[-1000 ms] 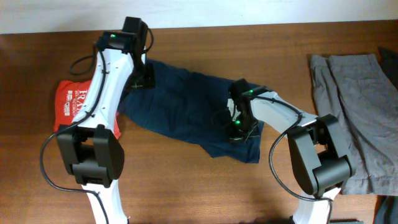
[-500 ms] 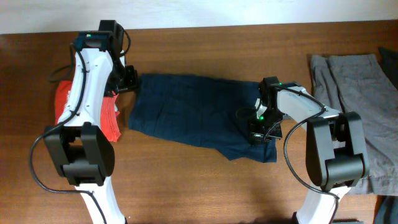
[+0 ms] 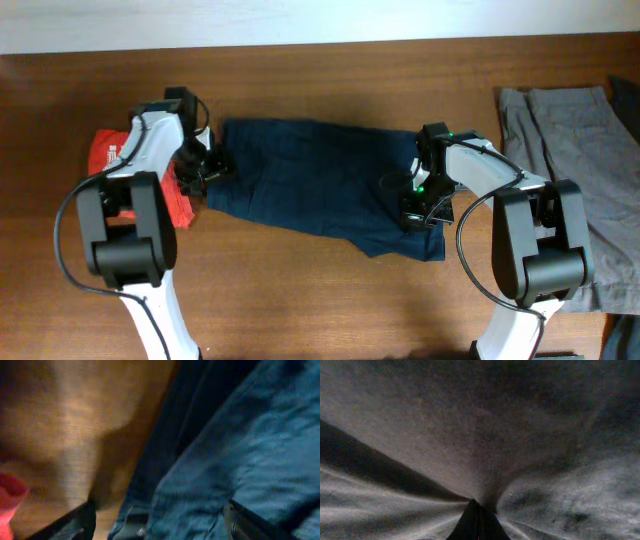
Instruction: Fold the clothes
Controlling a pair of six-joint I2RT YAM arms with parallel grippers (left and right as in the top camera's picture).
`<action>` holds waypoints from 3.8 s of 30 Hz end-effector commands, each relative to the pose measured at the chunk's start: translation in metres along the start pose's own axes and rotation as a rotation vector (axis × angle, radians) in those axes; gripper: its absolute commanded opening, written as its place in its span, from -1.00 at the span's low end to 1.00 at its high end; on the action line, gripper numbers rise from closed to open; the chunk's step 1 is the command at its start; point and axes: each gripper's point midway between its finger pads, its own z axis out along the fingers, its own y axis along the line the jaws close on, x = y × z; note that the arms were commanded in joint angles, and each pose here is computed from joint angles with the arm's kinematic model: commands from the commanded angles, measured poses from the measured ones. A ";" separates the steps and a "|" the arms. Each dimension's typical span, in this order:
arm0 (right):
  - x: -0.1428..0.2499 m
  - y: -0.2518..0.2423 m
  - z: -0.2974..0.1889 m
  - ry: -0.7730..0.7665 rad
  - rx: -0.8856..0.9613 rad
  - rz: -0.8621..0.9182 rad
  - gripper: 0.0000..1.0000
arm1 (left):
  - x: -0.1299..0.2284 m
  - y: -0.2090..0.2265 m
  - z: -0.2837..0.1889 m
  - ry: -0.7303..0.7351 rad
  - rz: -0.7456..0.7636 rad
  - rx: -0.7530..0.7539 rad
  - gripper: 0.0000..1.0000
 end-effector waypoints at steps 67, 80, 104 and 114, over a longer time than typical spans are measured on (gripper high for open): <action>-0.019 -0.106 -0.116 -0.374 -0.034 0.462 -0.92 | 0.071 -0.178 -0.126 -0.343 0.537 -0.499 -1.00; -0.040 -0.086 -0.056 -0.204 -0.200 0.370 -0.92 | 0.029 -0.133 -0.194 -0.487 0.516 -0.741 -0.99; -0.037 -0.085 -0.056 -0.193 -0.205 0.352 -0.92 | 0.112 -0.216 -0.054 -0.113 0.707 -0.225 -0.99; -0.035 -0.085 -0.055 -0.185 -0.204 0.354 -0.92 | 0.118 -0.217 -0.049 -0.101 0.719 -0.231 -1.00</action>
